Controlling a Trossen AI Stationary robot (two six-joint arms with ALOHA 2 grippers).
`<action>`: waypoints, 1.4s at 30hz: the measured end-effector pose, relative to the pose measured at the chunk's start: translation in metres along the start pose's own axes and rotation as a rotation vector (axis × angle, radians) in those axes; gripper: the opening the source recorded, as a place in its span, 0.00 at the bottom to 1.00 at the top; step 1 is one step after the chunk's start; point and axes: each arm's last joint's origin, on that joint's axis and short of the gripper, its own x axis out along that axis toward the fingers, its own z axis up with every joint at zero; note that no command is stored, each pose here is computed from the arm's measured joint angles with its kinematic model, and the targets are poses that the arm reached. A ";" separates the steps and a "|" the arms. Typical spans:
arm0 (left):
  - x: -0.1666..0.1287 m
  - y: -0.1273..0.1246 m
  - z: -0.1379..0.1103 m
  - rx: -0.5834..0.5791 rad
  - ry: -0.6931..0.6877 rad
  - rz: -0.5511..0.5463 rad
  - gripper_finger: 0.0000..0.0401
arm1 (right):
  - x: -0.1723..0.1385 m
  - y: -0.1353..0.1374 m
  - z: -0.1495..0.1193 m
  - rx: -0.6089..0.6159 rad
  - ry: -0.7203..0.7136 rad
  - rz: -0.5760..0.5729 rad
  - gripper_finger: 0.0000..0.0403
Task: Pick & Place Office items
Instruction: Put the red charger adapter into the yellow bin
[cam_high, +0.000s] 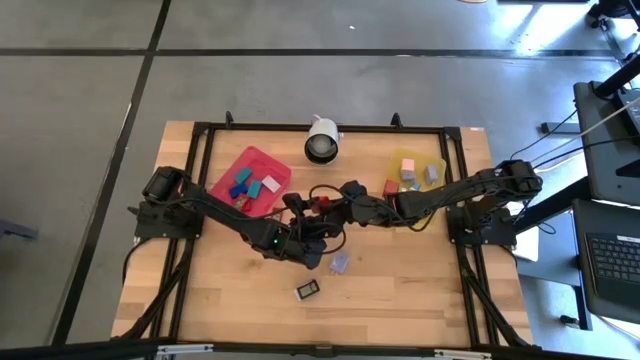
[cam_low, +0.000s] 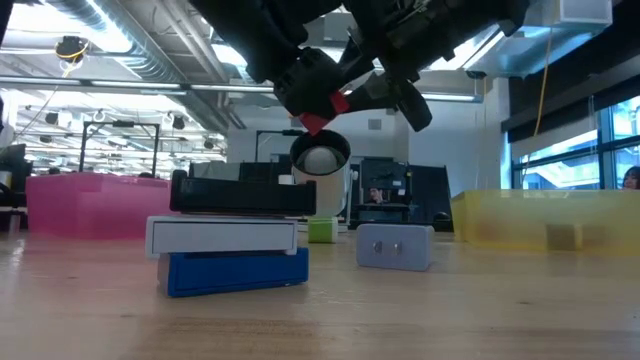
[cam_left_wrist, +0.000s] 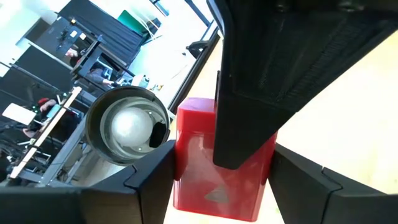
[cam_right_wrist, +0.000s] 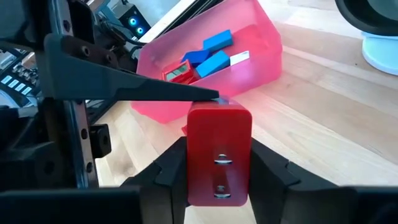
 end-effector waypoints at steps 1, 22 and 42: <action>0.000 0.000 0.000 -0.001 -0.001 -0.001 0.58 | 0.000 0.000 0.000 0.000 -0.001 0.001 0.30; -0.006 -0.005 0.001 -0.021 -0.002 -0.097 0.68 | -0.077 -0.044 0.032 -0.081 0.154 -0.348 0.32; -0.008 -0.012 -0.001 -0.071 0.047 -0.339 0.68 | -0.100 -0.079 -0.006 -0.087 0.344 -0.778 0.32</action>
